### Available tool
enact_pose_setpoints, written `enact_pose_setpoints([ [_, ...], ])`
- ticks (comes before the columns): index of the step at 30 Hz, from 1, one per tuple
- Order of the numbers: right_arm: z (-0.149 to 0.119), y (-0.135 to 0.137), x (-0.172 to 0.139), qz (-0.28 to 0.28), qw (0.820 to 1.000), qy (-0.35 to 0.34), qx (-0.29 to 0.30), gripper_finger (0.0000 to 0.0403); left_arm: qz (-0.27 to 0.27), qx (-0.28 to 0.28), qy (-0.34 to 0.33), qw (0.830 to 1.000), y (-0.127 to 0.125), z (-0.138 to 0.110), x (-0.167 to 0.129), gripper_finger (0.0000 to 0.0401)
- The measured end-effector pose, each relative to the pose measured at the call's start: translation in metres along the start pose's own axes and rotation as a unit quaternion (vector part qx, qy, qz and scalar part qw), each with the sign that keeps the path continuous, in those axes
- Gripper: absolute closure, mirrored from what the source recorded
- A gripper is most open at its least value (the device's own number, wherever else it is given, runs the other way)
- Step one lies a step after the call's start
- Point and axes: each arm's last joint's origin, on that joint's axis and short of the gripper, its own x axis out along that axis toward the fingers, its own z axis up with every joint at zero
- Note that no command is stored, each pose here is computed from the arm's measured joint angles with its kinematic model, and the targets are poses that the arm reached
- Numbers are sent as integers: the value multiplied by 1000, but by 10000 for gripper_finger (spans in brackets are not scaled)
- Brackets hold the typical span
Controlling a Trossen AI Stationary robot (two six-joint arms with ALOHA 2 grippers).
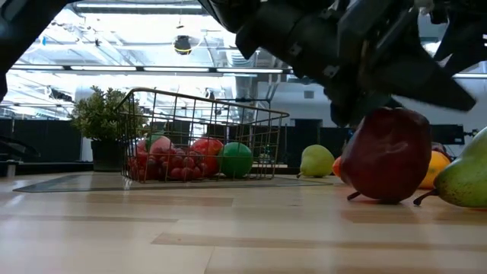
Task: Build produce basket
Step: Put the dark red apple into the gold wire basket
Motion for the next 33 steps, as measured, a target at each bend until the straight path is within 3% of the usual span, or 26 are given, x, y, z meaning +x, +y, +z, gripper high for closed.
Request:
enact_pose_setpoints([
  [8, 0, 0, 0, 0, 1000, -1, 0, 17, 66, 14, 55, 996, 0, -16, 2, 61],
  [14, 0, 0, 0, 0, 1000, -1, 0, 17, 72, 0, 77, 994, -3, -29, 4, 65],
  [22, 0, 0, 0, 0, 1000, -1, 0, 17, 92, -41, 76, 992, -2, -29, 3, 148],
  [24, 0, 0, 0, 1, 1000, -1, 1, 17, 97, -57, 75, 991, -2, -29, 3, 149],
  [28, 0, 0, 0, 1, 1000, -2, 1, 17, 98, -122, 85, 984, 0, -25, -2, 149],
  [33, 1, 0, 0, 2, 1000, -3, 1, 17, 101, -138, 83, 982, 4, -1, -23, 149],
])
